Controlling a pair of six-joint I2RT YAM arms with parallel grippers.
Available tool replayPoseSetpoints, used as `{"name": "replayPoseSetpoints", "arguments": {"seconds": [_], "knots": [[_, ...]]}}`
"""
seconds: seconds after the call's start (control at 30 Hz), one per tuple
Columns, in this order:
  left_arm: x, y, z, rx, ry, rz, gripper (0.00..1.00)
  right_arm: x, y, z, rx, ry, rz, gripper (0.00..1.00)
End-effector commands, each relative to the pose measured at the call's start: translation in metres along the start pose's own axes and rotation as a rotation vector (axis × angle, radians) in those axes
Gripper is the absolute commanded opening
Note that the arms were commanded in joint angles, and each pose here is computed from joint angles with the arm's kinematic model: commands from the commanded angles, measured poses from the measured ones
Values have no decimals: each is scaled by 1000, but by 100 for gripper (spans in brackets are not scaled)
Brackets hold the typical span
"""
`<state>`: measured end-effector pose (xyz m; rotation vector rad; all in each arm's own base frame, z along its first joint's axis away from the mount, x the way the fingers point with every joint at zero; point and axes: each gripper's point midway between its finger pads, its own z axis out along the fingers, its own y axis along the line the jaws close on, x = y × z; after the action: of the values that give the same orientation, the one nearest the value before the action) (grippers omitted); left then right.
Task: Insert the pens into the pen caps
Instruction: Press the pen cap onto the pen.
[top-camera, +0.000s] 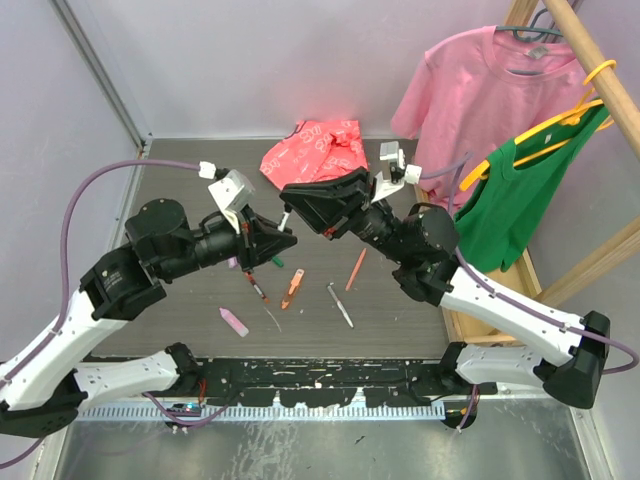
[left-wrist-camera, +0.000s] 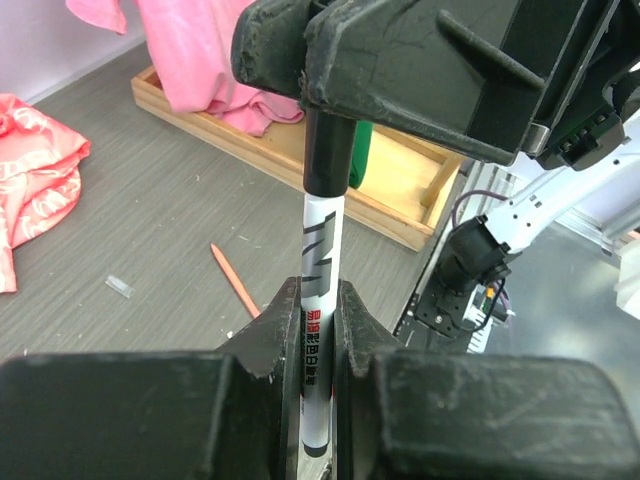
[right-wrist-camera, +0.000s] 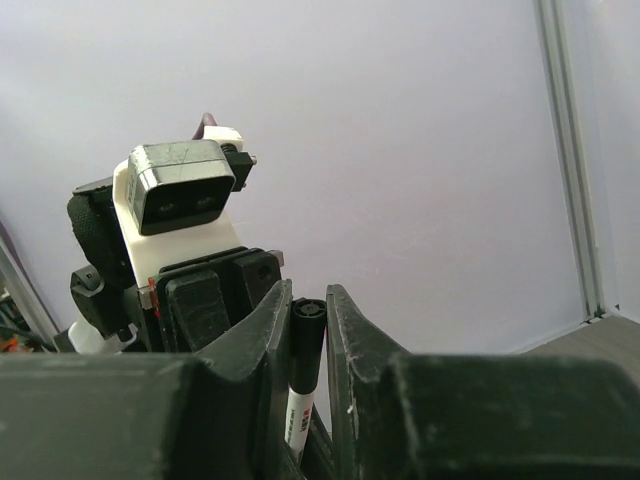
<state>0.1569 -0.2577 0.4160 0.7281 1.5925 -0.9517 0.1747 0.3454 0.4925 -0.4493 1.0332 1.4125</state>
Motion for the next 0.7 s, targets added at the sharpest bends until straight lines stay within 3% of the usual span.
{"name": "replayPoseSetpoints", "arguments": {"seconds": [0.0, 0.47, 0.67], "knots": [[-129, -13, -32, -6, -429, 17, 0, 100, 5, -31, -18, 307, 48, 0], [-169, -18, -36, -3, -541, 43, 0, 200, 36, -67, -19, 471, 183, 0], [-146, -18, -26, 17, -460, 59, 0, 165, 23, -57, 76, 431, 95, 0]]}}
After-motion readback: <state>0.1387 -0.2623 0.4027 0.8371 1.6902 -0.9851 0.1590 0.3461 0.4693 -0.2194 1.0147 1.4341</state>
